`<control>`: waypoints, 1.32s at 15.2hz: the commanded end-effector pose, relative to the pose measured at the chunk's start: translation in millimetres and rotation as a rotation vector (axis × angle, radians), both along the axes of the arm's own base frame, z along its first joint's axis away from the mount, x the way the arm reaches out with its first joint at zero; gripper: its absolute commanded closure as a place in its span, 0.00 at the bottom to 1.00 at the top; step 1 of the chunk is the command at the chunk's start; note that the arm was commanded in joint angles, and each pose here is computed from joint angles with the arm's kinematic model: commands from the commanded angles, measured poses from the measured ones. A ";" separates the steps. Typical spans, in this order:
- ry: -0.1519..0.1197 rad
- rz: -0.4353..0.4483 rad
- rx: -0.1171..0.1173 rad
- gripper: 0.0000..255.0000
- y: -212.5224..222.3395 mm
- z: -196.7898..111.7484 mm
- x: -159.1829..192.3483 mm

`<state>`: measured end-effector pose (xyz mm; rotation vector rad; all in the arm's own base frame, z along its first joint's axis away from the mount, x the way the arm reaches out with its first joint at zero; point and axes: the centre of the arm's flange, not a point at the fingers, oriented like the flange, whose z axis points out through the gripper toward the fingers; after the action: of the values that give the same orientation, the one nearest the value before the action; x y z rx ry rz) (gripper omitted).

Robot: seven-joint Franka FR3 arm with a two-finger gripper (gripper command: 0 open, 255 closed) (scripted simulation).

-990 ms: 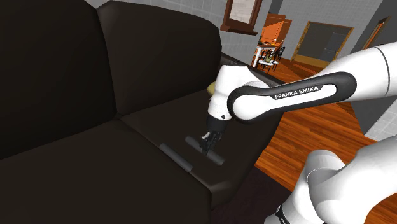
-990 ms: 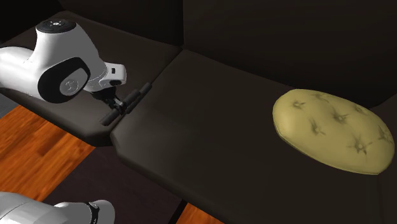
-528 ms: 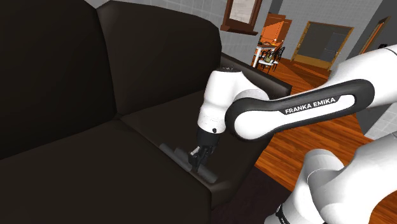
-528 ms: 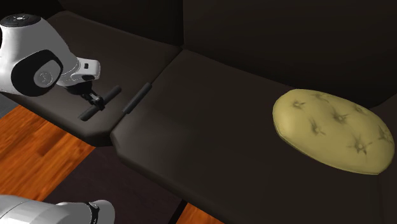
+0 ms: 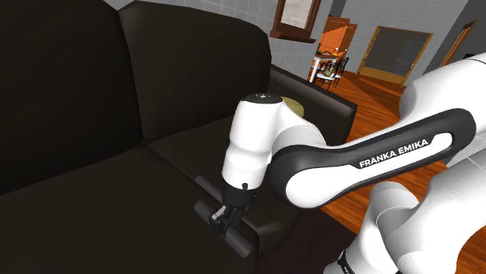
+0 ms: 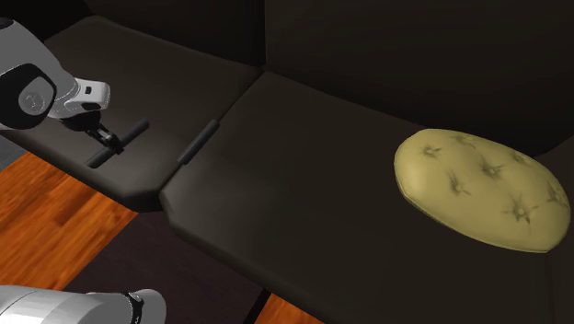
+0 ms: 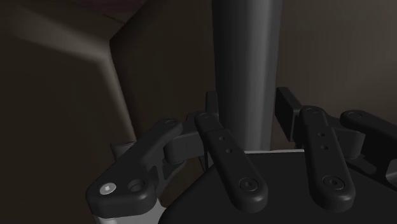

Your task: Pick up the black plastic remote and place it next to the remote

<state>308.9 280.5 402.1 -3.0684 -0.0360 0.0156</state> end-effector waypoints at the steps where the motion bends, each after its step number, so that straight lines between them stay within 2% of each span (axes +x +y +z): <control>1: 0.000 -0.001 0.001 1.00 2.7 -8.8 -0.1; 13: 0.000 -0.001 0.001 1.00 2.7 -71.0 -0.1; 20: 0.000 -0.001 0.001 1.00 2.7 -71.0 -0.1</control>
<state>308.8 283.1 331.0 -3.0680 -0.0341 0.0157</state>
